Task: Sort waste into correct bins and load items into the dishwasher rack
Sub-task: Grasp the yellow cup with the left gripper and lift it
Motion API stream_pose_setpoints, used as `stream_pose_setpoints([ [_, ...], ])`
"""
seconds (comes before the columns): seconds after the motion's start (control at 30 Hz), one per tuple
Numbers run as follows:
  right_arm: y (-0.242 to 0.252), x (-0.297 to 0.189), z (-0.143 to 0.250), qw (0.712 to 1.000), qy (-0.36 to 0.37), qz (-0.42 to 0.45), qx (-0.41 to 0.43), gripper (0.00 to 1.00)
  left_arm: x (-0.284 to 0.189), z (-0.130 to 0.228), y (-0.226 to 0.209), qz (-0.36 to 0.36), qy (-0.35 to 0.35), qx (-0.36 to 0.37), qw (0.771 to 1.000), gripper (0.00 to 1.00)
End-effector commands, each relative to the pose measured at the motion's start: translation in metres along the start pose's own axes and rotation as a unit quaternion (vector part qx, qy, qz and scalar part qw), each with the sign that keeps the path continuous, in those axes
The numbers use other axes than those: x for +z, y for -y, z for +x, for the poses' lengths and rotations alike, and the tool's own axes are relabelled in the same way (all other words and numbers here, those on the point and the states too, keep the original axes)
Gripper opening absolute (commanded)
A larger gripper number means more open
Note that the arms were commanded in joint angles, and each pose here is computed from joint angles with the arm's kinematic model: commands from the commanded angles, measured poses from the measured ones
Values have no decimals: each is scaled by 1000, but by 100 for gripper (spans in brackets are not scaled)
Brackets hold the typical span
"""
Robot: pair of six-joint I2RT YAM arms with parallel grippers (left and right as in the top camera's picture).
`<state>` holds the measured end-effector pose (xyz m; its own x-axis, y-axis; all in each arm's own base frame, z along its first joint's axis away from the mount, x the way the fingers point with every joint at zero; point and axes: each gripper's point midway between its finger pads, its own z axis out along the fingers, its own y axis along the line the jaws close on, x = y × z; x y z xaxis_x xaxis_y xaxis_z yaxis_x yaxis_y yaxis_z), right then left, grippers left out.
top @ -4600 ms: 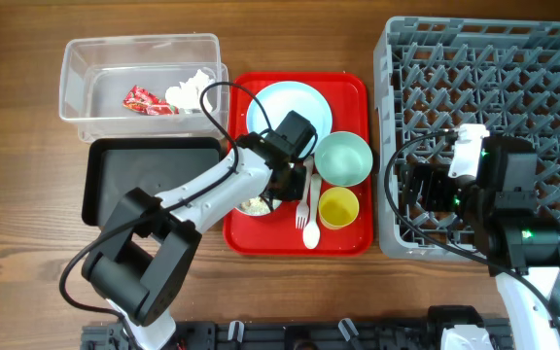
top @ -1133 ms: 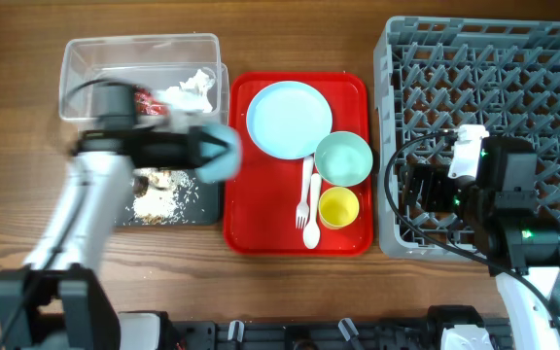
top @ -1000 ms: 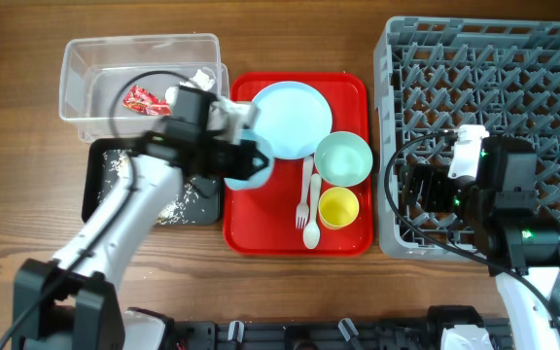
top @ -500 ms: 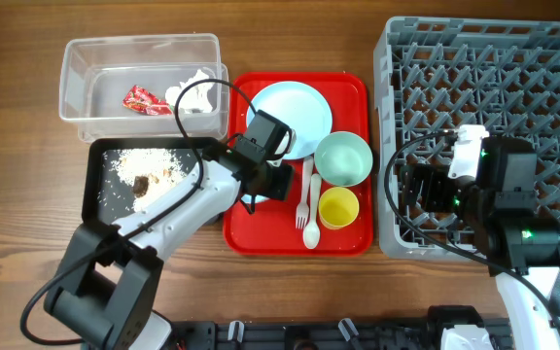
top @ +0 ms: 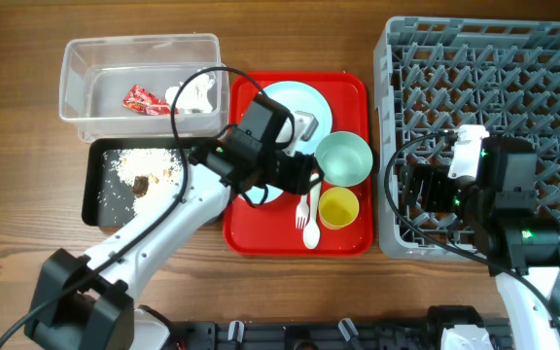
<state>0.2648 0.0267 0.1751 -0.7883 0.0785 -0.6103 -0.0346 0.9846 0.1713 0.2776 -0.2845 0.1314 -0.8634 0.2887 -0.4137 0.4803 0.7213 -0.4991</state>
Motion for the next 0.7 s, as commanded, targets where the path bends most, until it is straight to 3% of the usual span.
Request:
stream_pose_setpoints([
  [0.0,-5,-5,-8,1000,9,-9,-1,100,20,20,21,30,-44,13,998,51],
  [0.17,-5,-5,-7,1000,8,-9,-1,100,61,49,9,-7,-100,15,995,46],
  [0.23,-5,-5,-7,1000,8,-9,-1,100,69,56,5,-12,-115,9,993,40],
  [0.27,-5,-5,-7,1000,8,-9,-1,100,72,58,2,-17,-120,0,993,32],
  [0.33,-5,-5,-7,1000,8,-9,-1,100,75,59,-4,-25,-122,-6,992,6],
  [0.5,-4,-5,-7,1000,8,-8,-2,100,56,39,-15,-31,-88,-34,995,4],
  [0.67,7,-5,-14,999,22,26,-1,100,2,-8,-11,51,-9,-77,996,4],
])
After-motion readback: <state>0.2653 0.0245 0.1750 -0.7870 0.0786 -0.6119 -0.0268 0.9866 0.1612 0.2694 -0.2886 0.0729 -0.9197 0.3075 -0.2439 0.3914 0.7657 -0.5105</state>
